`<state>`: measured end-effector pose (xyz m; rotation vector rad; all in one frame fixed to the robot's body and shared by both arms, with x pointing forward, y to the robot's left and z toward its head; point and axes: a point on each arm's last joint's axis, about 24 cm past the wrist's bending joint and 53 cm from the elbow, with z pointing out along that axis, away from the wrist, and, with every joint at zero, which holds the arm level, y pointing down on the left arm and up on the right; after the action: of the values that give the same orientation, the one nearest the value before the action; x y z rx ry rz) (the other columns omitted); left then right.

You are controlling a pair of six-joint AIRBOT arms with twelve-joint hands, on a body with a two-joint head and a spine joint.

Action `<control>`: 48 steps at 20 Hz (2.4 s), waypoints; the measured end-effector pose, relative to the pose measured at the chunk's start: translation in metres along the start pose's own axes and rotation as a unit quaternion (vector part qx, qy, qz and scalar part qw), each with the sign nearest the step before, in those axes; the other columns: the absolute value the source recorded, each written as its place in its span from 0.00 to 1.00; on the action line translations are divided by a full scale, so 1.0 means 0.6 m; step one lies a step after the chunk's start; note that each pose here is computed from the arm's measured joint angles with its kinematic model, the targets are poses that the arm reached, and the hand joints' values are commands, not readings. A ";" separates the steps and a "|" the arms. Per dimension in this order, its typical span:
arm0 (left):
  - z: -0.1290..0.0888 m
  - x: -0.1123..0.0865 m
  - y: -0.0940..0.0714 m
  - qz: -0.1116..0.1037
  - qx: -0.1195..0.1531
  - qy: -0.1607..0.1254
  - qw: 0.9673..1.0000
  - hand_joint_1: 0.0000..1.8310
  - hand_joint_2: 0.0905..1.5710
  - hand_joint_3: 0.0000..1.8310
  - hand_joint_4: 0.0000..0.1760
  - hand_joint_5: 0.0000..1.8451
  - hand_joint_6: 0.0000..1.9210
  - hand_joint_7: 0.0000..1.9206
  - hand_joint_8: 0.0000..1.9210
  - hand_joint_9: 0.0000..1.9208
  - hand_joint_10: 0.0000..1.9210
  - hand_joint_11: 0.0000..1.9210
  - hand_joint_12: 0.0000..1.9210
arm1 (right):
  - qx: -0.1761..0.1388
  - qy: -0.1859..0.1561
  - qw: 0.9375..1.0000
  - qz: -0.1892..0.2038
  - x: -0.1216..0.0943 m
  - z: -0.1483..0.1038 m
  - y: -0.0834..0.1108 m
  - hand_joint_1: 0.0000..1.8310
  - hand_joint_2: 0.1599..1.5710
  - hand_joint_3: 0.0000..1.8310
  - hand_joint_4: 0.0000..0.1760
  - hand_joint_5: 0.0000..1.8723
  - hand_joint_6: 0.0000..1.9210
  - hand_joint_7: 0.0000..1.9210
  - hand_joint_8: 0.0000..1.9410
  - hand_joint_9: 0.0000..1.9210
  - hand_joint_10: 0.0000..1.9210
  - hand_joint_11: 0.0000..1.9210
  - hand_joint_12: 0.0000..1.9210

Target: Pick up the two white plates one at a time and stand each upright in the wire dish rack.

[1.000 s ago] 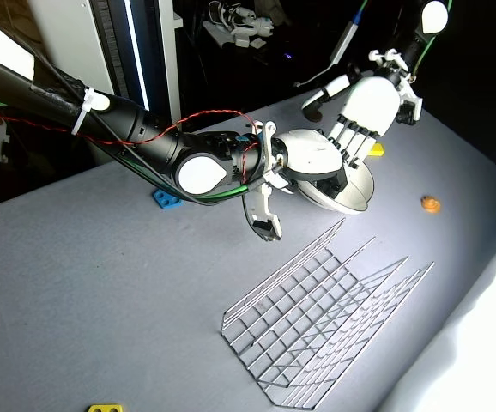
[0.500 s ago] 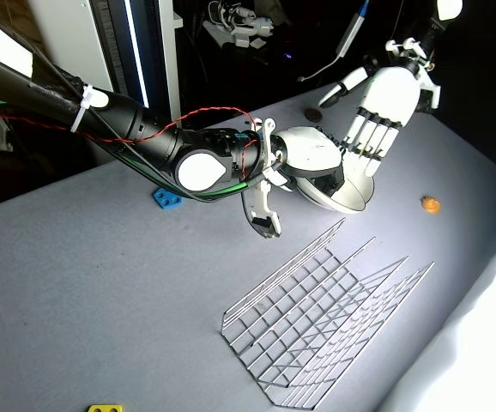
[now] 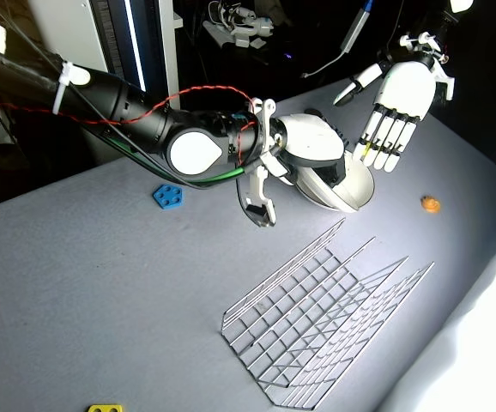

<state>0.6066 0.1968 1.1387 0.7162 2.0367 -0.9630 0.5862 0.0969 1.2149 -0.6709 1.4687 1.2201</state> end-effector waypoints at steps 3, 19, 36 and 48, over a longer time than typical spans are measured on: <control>-0.003 0.001 0.001 0.000 -0.001 0.001 1.000 0.00 0.66 0.00 0.00 0.00 0.00 0.00 0.00 0.00 0.00 0.00 0.00 | 0.002 -0.007 1.000 0.023 -0.018 -0.002 -0.001 0.76 0.65 0.00 0.00 0.52 0.51 0.56 0.40 0.54 0.51 0.46 0.56; -0.024 -0.004 0.015 -0.017 -0.012 -0.002 1.000 0.00 0.66 0.00 0.00 0.00 0.00 0.00 0.00 0.00 0.00 0.00 0.00 | 0.010 -0.048 0.987 0.154 -0.132 -0.059 0.021 0.76 0.65 0.00 0.00 0.52 0.52 0.55 0.41 0.52 0.54 0.46 0.56; -0.013 -0.003 0.011 -0.016 -0.005 0.000 1.000 0.00 0.66 0.00 0.00 0.01 0.00 0.00 0.00 0.00 0.00 0.00 0.00 | 0.085 -0.109 0.923 0.358 -0.239 -0.120 -0.061 0.76 0.65 0.00 0.00 0.53 0.50 0.57 0.39 0.52 0.53 0.45 0.57; 0.028 0.033 0.001 0.006 -0.006 0.025 1.000 0.00 0.67 0.00 0.00 0.01 0.00 0.00 0.00 0.00 0.00 0.00 0.00 | 0.128 -0.193 0.834 0.500 -0.287 -0.171 -0.172 0.75 0.66 0.00 0.00 0.52 0.50 0.54 0.42 0.52 0.57 0.44 0.61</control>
<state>0.6025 0.1869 1.1149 0.7521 2.0787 -0.9338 0.6887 -0.0651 1.3338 0.6244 1.6047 1.7347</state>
